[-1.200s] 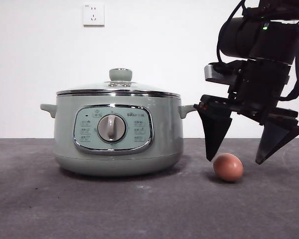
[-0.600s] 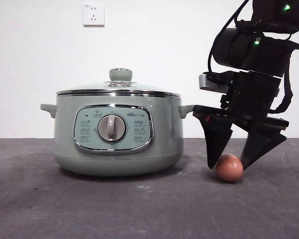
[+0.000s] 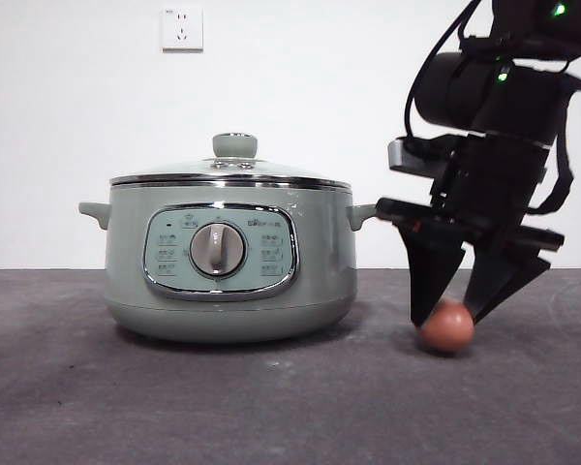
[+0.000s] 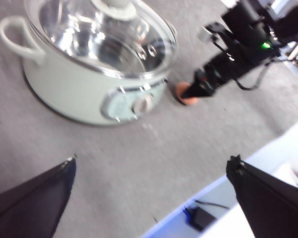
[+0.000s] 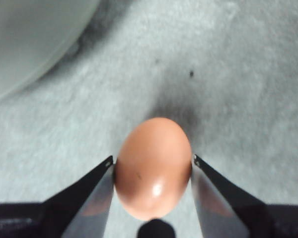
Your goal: Pick up the egg,open the lid,put the egg in the pot,close the lid
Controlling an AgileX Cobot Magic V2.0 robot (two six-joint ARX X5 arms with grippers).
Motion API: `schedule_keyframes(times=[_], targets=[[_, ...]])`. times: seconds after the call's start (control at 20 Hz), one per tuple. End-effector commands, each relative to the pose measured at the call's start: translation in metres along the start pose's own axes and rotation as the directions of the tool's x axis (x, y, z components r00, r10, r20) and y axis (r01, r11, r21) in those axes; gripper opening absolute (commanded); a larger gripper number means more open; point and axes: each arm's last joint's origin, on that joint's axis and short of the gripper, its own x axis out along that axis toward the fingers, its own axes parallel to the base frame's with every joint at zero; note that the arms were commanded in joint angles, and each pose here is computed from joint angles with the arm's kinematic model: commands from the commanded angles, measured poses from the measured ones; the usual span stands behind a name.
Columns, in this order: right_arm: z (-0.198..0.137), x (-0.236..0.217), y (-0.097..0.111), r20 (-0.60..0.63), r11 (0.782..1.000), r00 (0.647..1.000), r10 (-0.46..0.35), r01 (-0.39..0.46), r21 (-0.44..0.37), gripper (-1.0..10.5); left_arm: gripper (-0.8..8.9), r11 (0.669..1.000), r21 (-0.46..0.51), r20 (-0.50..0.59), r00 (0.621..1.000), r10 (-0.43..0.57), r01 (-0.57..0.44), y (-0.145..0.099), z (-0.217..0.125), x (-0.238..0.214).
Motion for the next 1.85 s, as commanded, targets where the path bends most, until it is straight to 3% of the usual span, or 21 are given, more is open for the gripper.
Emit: schedule_keyframes(times=[0.05,0.2,0.4,0.7,1.05,1.3,1.6,1.75,1.85], targets=[[0.001,-0.031,0.004,0.083,1.0,0.997,0.007,-0.006,-0.012,-0.1,6.6,0.999,-0.017,0.034,0.999,0.041,-0.041,0.005,0.01,0.003],[-0.007,-0.082,0.008,0.195,0.999,0.981,0.014,-0.004,-0.049,-0.1,6.6,0.999,0.003,0.069,0.997,0.04,-0.04,0.012,0.029,0.011],[-0.029,-0.15,0.013,0.374,0.997,0.927,0.033,-0.004,-0.079,-0.1,6.6,0.999,0.046,0.071,0.997,0.024,-0.027,0.017,0.071,0.031],[-0.06,-0.201,0.016,0.511,0.995,0.858,0.054,-0.001,-0.102,-0.1,6.6,0.988,0.151,0.022,0.999,0.04,-0.043,0.009,0.133,0.093],[-0.077,-0.213,0.017,0.502,0.995,0.863,0.056,-0.006,-0.101,-0.1,6.6,0.977,0.211,-0.064,0.997,0.046,-0.032,-0.001,0.174,0.19],[-0.079,-0.215,0.017,0.505,0.995,0.861,0.057,-0.01,-0.096,-0.1,6.6,0.969,0.236,-0.117,0.987,0.108,-0.078,0.004,0.167,0.245],[-0.079,-0.215,0.017,0.505,0.995,0.861,0.057,-0.01,-0.096,-0.1,6.54,0.952,0.273,-0.115,0.977,0.178,-0.141,0.005,0.159,0.269],[-0.079,-0.215,0.017,0.506,0.995,0.861,0.057,-0.009,-0.097,-0.1,4.86,0.947,0.281,-0.109,0.975,0.193,-0.156,0.002,0.158,0.27],[-0.079,-0.215,0.017,0.506,0.995,0.861,0.057,-0.009,-0.097,-0.1,4.65,0.948,0.28,-0.116,0.974,0.194,-0.155,0.002,0.157,0.27]])
